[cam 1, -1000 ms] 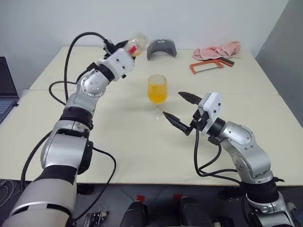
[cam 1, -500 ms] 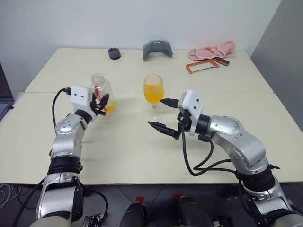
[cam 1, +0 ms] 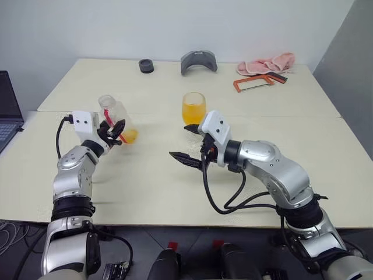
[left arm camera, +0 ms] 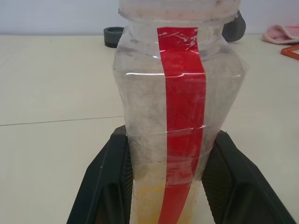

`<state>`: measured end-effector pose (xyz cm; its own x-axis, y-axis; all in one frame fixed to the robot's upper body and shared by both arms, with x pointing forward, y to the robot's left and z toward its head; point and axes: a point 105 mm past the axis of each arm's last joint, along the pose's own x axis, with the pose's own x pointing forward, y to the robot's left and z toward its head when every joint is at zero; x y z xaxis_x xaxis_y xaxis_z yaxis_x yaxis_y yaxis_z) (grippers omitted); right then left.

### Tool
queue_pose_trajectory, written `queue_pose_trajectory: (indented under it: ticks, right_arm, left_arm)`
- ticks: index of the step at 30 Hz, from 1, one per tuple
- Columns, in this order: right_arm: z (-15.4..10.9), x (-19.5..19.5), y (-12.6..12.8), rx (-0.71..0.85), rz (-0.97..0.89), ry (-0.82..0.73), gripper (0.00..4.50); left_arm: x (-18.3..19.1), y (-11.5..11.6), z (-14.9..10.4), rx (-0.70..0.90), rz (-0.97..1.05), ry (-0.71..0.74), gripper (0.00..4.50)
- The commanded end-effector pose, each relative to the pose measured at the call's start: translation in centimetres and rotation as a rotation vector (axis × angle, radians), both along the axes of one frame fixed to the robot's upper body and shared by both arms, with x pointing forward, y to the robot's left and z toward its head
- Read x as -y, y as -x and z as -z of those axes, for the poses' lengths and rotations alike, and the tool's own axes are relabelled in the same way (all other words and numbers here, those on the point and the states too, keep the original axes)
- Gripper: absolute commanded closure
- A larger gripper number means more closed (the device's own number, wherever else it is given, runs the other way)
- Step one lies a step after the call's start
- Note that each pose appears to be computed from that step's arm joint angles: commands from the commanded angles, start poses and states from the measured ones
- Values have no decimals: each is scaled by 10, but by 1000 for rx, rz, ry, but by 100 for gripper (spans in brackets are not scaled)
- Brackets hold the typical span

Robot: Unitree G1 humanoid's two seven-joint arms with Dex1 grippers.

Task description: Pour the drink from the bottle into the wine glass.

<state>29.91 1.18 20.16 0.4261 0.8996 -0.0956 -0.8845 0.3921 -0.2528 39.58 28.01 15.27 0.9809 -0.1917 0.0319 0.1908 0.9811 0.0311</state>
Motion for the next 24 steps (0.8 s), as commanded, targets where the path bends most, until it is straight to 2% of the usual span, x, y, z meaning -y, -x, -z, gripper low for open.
queue_pose_trajectory:
  ticks: [1, 5, 14, 24]
  right_arm:
    - [-14, 0, -1, 39, 4, -24, 0]
    - [-14, -2, -2, 35, 4, -30, 0]
    - [-14, -3, -3, 19, -2, -47, 0]
    - [4, 8, -2, 55, -17, -62, 0]
  left_arm:
    - [-1, -2, -8, 12, 8, -41, 284]
    - [-6, -1, -2, 6, -10, -52, 284]
    - [-5, 3, -2, 31, 2, -84, 1]
    - [-5, 12, -1, 77, -20, -162, 1]
